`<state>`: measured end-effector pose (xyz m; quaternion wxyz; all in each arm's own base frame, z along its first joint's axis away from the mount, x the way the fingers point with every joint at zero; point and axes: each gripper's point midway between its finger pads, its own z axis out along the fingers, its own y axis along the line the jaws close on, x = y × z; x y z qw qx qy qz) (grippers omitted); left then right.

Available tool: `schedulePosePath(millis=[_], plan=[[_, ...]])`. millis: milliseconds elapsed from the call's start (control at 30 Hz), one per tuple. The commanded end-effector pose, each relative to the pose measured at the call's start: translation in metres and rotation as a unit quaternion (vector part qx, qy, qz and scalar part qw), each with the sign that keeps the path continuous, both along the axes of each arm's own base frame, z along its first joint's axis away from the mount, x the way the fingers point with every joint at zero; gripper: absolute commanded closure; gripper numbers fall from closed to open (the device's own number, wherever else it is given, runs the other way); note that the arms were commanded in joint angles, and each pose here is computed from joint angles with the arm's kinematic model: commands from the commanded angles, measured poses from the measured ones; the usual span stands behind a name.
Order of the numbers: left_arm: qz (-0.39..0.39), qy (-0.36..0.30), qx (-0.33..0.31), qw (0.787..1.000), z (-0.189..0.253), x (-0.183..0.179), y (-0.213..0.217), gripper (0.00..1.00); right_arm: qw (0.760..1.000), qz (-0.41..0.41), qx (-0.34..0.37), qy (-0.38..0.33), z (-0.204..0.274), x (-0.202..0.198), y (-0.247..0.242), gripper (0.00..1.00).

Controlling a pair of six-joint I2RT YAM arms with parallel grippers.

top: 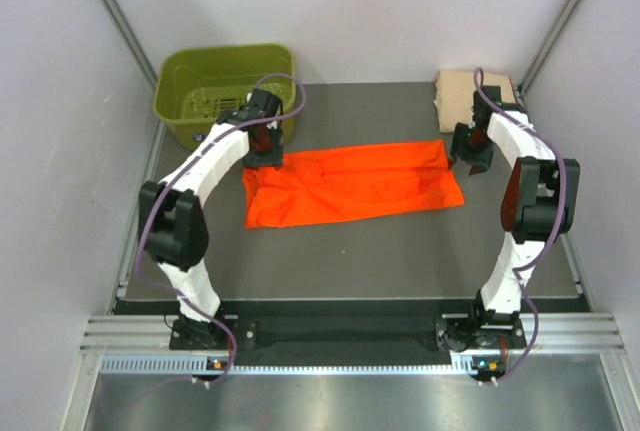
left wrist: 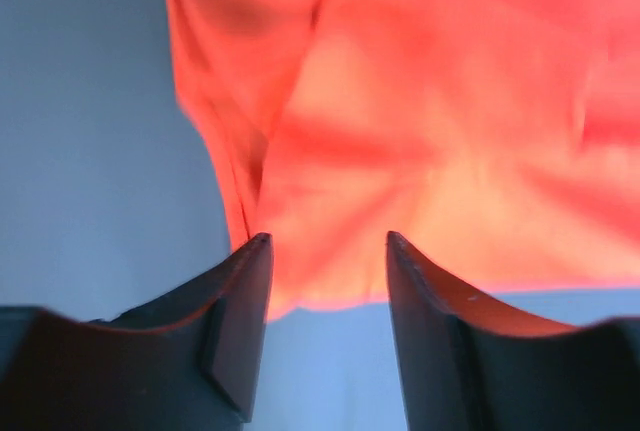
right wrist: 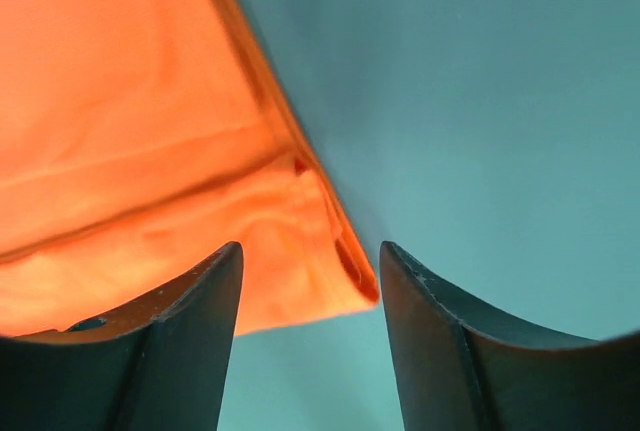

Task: Fold and stack the t-shirts
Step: Fold the tshirt

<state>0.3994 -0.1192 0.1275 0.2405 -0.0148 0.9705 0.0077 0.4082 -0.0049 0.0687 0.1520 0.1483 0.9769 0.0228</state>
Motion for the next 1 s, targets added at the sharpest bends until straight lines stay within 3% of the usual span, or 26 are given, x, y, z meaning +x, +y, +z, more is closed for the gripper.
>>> schedulePosePath(millis=[0, 133, 200, 333, 467, 567, 967], plan=[[-0.001, 0.000, -0.049, 0.999, 0.010, -0.039, -0.006, 0.47, 0.997, 0.044, -0.042, -0.047, 0.043, -0.006, 0.014, 0.42], [-0.001, 0.021, -0.081, 0.997, -0.007, -0.067, -0.010, 0.61, 0.993, 0.097, 0.006, -0.060, 0.046, -0.012, 0.058, 0.44], [-0.008, 0.027, -0.108, 0.994, -0.015, -0.071, -0.019, 0.66, 0.990, 0.123, 0.053, -0.052, 0.038, -0.021, 0.088, 0.51], [0.009, 0.044, -0.097, 0.994, -0.034, -0.068, -0.016, 0.73, 0.983, 0.123, 0.132, -0.045, 0.019, -0.027, 0.123, 0.72], [0.029, 0.065, -0.053, 0.996, -0.057, -0.070, 0.000, 0.77, 0.983, 0.126, 0.129, -0.028, 0.003, -0.027, 0.123, 0.81], [0.062, 0.095, -0.027, 0.993, -0.074, -0.086, 0.019, 0.78, 0.988, 0.113, 0.104, -0.018, -0.009, -0.026, 0.110, 0.83], [0.136, 0.174, -0.048, 0.974, -0.120, -0.141, 0.041, 0.82, 0.995, 0.055, 0.050, 0.059, -0.069, -0.065, 0.059, 0.84]])
